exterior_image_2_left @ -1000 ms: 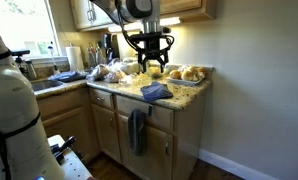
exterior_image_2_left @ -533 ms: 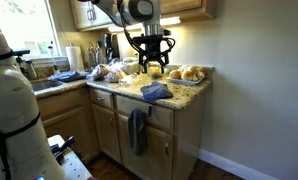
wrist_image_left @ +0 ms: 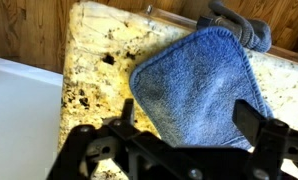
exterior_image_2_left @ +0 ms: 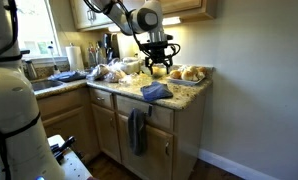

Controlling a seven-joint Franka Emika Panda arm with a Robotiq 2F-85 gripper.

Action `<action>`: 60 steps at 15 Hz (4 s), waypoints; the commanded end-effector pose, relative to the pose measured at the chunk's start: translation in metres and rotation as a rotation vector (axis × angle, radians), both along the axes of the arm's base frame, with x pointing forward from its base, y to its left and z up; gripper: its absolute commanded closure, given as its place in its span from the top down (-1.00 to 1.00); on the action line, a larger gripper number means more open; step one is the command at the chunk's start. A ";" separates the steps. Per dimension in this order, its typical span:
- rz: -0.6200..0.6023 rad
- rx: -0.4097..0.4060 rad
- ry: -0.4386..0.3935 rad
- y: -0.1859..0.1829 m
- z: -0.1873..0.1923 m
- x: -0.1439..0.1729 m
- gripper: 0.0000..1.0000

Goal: Take the top towel, hang it on the hook and put it back on the counter

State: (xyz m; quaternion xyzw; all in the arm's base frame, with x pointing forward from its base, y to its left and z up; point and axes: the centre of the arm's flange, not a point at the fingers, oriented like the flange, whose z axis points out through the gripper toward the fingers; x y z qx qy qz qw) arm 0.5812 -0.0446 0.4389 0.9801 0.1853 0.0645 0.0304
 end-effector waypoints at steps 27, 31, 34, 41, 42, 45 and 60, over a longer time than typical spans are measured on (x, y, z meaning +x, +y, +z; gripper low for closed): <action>0.188 0.036 -0.059 0.056 -0.098 0.100 1.00; 0.205 0.047 -0.049 0.056 -0.107 0.099 0.33; 0.223 0.056 -0.044 0.057 -0.110 0.097 -0.06; 0.272 0.046 -0.055 0.062 -0.099 0.087 -0.85; 0.283 0.042 -0.056 0.064 -0.097 0.084 -0.87; 0.315 0.010 -0.058 0.067 -0.087 0.073 -0.84; 0.430 0.012 -0.048 0.073 -0.075 0.063 -0.02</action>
